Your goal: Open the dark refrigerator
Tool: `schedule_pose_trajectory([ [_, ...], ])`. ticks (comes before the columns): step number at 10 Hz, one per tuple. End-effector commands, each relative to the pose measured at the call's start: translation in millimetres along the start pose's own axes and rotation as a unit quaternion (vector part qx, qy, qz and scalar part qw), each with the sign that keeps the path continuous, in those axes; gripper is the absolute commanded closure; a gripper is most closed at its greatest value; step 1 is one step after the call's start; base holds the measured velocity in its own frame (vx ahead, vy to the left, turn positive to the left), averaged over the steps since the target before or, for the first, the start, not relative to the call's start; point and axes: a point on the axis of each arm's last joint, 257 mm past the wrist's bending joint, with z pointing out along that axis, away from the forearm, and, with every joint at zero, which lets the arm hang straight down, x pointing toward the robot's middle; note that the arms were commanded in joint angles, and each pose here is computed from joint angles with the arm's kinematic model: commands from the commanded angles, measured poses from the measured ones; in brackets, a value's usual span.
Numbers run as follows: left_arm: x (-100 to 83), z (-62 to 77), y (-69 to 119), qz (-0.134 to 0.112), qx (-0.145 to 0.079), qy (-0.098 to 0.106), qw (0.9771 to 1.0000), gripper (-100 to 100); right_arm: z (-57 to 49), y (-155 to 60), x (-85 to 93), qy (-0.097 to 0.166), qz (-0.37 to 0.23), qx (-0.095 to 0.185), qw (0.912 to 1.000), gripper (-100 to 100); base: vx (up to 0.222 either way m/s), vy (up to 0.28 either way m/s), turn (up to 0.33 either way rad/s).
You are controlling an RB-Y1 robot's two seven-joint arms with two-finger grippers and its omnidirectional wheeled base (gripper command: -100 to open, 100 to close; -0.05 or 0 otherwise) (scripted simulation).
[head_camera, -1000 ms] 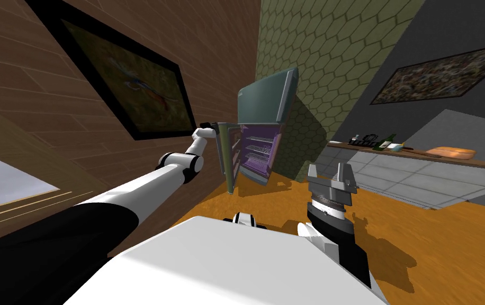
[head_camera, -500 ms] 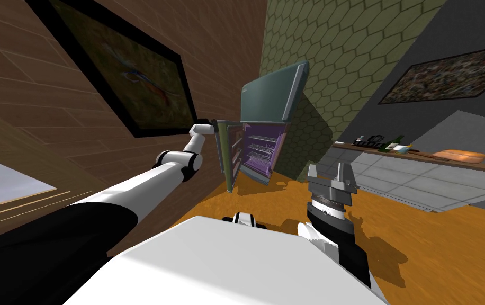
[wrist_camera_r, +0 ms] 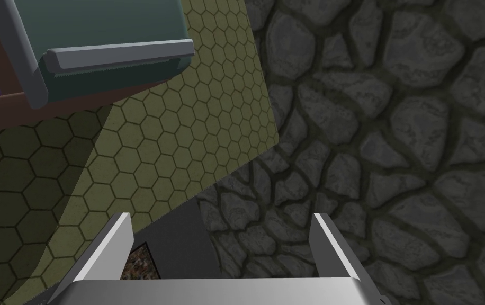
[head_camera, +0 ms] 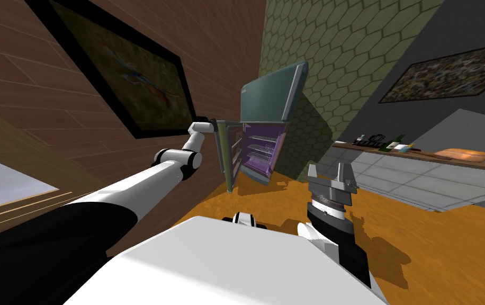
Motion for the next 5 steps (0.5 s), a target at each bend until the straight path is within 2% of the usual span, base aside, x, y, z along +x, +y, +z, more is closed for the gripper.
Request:
schedule_pose_trajectory([
  [1,-1.7,0.1,2.0,0.0,-0.002,-0.001,1.0,0,0.0,0.0,0.0,0.0,0.0,0.0,1.0,0,-0.016,0.003,0.029],
  [5,-4.5,0.2,3.7,0.0,-0.004,-0.003,1.0,0,0.0,0.0,0.0,0.0,0.0,0.0,1.0,0,-0.009,0.0,0.015],
])
